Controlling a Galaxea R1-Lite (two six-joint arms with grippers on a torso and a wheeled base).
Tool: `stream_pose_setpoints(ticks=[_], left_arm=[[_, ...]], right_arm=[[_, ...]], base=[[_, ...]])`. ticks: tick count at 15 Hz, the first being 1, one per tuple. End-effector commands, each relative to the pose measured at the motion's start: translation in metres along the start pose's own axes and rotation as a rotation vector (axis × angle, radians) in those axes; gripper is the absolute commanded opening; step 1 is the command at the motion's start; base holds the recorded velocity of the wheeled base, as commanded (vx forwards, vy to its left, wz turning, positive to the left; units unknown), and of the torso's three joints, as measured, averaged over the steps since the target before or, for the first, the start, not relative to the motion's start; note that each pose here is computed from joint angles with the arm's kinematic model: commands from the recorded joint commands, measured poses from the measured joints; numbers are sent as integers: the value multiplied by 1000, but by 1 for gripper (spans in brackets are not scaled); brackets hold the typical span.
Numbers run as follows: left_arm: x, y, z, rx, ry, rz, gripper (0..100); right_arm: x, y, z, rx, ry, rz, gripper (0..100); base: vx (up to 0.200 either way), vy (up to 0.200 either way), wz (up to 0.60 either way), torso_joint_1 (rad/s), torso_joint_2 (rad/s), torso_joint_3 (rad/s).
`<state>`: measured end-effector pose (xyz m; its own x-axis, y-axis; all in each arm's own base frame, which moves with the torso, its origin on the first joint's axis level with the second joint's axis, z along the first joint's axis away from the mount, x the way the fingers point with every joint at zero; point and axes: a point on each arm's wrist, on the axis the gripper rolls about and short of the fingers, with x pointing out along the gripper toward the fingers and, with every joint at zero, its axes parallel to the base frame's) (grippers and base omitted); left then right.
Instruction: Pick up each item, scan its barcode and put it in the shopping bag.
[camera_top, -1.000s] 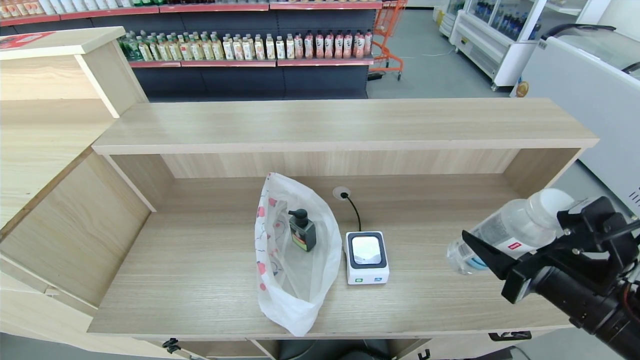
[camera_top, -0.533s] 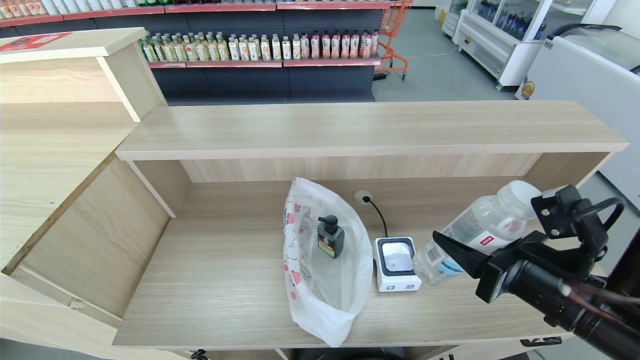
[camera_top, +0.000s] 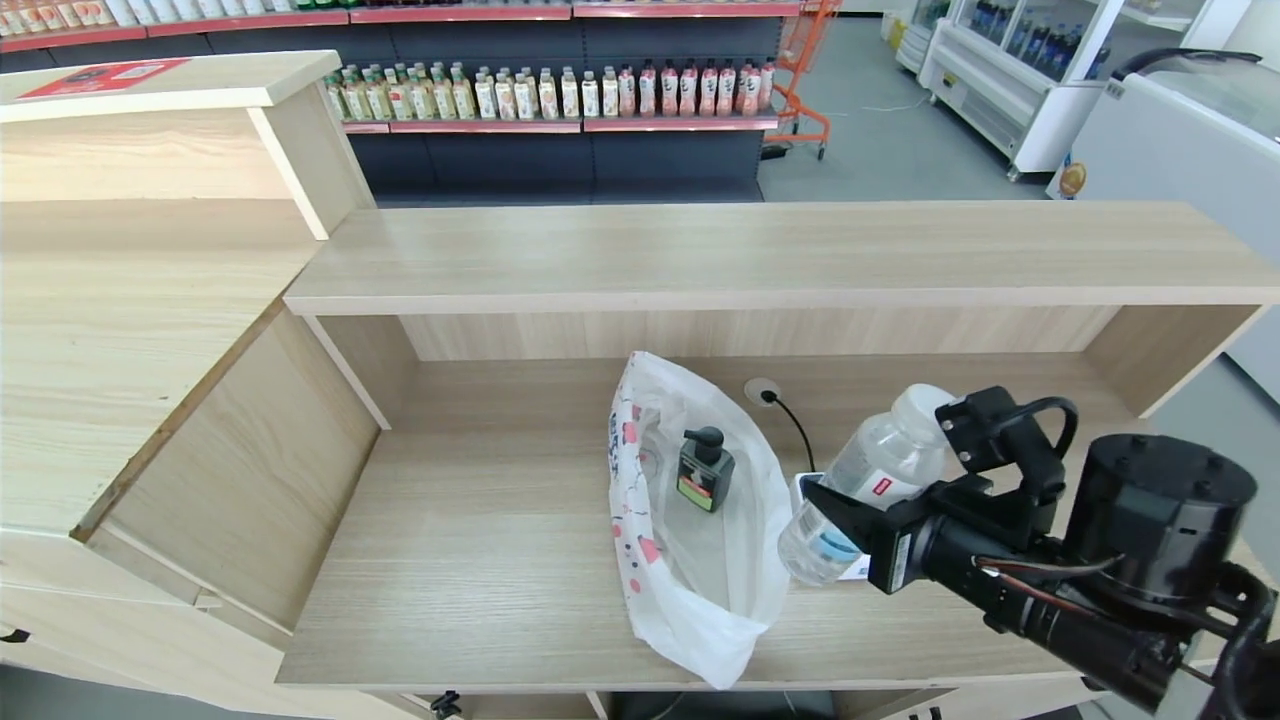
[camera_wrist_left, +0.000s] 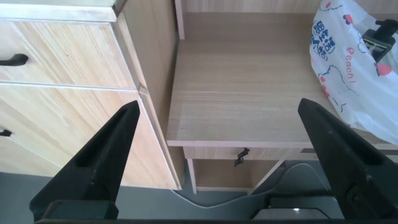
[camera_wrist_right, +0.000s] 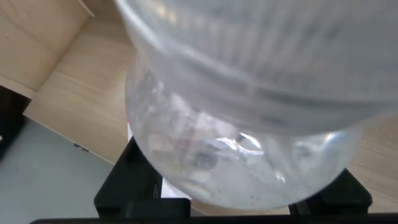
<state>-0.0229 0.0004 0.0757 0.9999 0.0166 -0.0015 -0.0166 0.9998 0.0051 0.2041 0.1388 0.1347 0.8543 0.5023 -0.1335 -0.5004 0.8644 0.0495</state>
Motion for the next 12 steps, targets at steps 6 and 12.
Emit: stream_pose_setpoints(ticks=[6,12], left_arm=[[0,0,0,1,0,0,100],[0,0,0,-1,0,0,100]], right_arm=[[57,0,-61,-58,37,-1,0],[81,-1,-92,-92,79,-3,0]], base=[[0,0,0,0,0,0],[0,0,0,0,0,0]])
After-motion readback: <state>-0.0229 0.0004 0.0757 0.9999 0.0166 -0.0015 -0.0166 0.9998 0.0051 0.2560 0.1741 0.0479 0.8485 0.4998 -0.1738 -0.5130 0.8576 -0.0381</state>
